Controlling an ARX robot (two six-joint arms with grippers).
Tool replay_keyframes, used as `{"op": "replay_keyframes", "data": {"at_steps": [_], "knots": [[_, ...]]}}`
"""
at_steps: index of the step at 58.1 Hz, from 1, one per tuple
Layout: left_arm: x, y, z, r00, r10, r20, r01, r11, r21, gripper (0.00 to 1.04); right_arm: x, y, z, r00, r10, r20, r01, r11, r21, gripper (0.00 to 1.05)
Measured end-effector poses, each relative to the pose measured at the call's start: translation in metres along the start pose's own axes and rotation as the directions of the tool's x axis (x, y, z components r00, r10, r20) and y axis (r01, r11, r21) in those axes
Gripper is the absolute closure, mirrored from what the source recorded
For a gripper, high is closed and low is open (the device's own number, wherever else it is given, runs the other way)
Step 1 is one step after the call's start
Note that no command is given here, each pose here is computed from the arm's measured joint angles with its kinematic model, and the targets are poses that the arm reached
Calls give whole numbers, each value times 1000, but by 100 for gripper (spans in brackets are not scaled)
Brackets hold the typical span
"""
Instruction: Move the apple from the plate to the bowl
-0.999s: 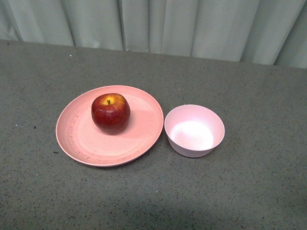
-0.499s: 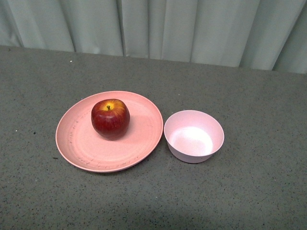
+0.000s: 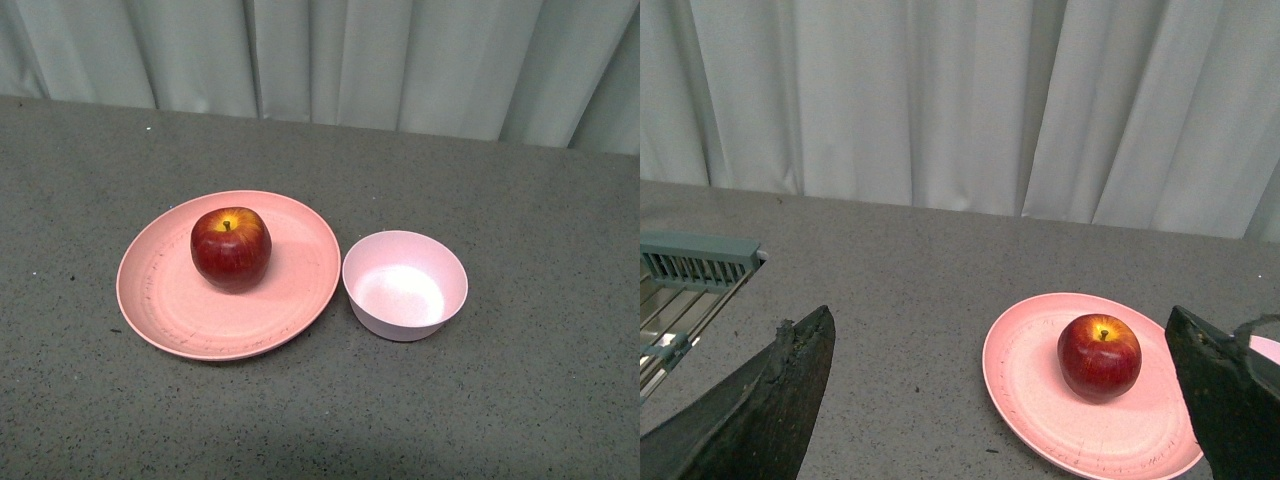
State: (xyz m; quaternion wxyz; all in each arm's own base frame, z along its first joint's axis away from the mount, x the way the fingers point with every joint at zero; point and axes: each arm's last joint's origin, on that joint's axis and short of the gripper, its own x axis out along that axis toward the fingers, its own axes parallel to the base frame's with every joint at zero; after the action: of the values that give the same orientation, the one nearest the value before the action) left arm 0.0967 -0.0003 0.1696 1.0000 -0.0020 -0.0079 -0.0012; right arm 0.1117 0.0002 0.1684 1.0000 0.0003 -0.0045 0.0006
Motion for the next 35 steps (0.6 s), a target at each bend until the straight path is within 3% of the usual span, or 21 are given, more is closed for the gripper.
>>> {"op": "replay_keyframes", "data": {"at_steps": [29,35], "knots": [[0,0,0,1000,0,0,0,1000,0,7,-14,0,-3,1000,3,-6,-3,1000,-1,104],[0,0,0,1000,0,0,0,1000,0,7,-14,0,-3,1000,3,-5,-3,1000,-1,88]]}}
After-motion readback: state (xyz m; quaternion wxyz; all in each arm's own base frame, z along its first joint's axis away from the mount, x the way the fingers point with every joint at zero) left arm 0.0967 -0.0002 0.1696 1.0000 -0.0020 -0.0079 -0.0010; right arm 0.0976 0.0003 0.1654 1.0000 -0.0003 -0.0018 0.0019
